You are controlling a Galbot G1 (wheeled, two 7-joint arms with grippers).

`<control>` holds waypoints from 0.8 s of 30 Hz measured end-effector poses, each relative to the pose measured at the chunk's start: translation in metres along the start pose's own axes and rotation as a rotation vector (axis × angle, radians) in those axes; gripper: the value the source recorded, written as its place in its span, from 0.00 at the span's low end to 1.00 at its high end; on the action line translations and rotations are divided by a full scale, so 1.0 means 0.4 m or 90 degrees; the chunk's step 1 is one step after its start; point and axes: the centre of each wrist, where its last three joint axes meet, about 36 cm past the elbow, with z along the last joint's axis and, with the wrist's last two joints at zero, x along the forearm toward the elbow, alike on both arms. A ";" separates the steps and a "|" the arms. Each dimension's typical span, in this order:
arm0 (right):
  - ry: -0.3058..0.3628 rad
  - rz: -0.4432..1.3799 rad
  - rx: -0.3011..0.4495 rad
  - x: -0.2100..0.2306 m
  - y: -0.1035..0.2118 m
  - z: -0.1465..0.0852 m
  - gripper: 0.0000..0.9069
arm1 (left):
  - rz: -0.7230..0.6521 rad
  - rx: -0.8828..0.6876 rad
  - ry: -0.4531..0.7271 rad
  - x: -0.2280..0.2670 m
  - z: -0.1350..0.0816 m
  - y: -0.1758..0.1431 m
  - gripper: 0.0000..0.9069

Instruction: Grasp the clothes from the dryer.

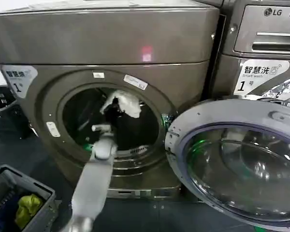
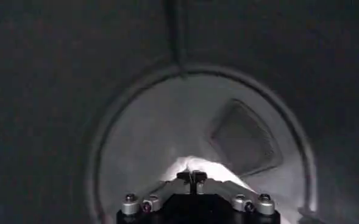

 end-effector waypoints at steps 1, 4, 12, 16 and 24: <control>-0.003 0.002 -0.001 0.000 -0.002 0.000 1.00 | -0.008 0.000 -0.002 0.008 0.002 0.001 0.00; -0.011 0.006 -0.002 -0.002 -0.006 0.002 1.00 | -0.027 0.002 -0.010 0.022 0.000 0.004 0.00; -0.021 0.003 -0.003 -0.002 -0.001 0.002 1.00 | -0.043 -0.001 -0.017 0.040 0.002 0.007 0.00; -0.020 0.003 -0.001 -0.004 -0.004 -0.002 1.00 | -0.042 -0.004 -0.016 0.047 0.004 0.010 0.00; -0.014 0.003 0.004 -0.002 -0.008 -0.010 1.00 | -0.026 -0.013 -0.014 0.051 0.007 0.009 0.00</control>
